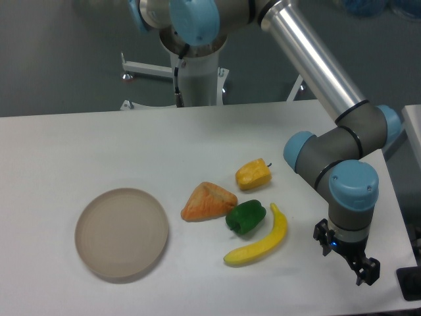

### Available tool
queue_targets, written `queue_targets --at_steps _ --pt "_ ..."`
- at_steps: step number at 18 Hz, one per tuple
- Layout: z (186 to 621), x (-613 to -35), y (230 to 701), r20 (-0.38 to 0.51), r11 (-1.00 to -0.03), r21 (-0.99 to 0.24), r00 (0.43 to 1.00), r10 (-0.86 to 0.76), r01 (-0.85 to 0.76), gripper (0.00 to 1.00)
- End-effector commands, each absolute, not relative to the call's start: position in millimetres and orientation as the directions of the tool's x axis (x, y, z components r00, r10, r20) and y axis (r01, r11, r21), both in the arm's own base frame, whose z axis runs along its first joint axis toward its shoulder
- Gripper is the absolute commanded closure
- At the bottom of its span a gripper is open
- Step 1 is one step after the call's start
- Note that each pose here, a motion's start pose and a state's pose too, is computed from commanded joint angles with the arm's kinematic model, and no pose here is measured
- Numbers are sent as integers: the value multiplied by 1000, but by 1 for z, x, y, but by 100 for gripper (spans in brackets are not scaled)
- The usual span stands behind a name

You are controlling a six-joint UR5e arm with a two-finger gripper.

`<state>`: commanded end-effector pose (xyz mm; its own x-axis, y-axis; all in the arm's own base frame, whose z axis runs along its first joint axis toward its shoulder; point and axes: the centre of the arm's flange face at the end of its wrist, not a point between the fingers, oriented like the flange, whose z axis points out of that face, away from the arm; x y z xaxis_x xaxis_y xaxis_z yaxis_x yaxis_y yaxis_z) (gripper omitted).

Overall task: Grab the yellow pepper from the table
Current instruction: 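Raise the gripper slightly from its start position beside the banana, then move the gripper over the yellow pepper and lower toward it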

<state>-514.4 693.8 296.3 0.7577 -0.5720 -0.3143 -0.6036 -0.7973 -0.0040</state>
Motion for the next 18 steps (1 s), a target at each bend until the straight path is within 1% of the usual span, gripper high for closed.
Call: queue_targets --at_steps 5,9,13,15,18 --pt "300 -513 692 -314 -794 -4 755 -576 -607 0" --pt "316 -506 686 -317 -795 -3 754 -575 -607 0" --pt "327 -492 671 -297 -795 1 759 -580 -607 0" --pt "328 -479 660 -271 -797 5 766 -583 -604 0" --pt "342 -458 640 -246 -799 7 774 -584 -601 0"
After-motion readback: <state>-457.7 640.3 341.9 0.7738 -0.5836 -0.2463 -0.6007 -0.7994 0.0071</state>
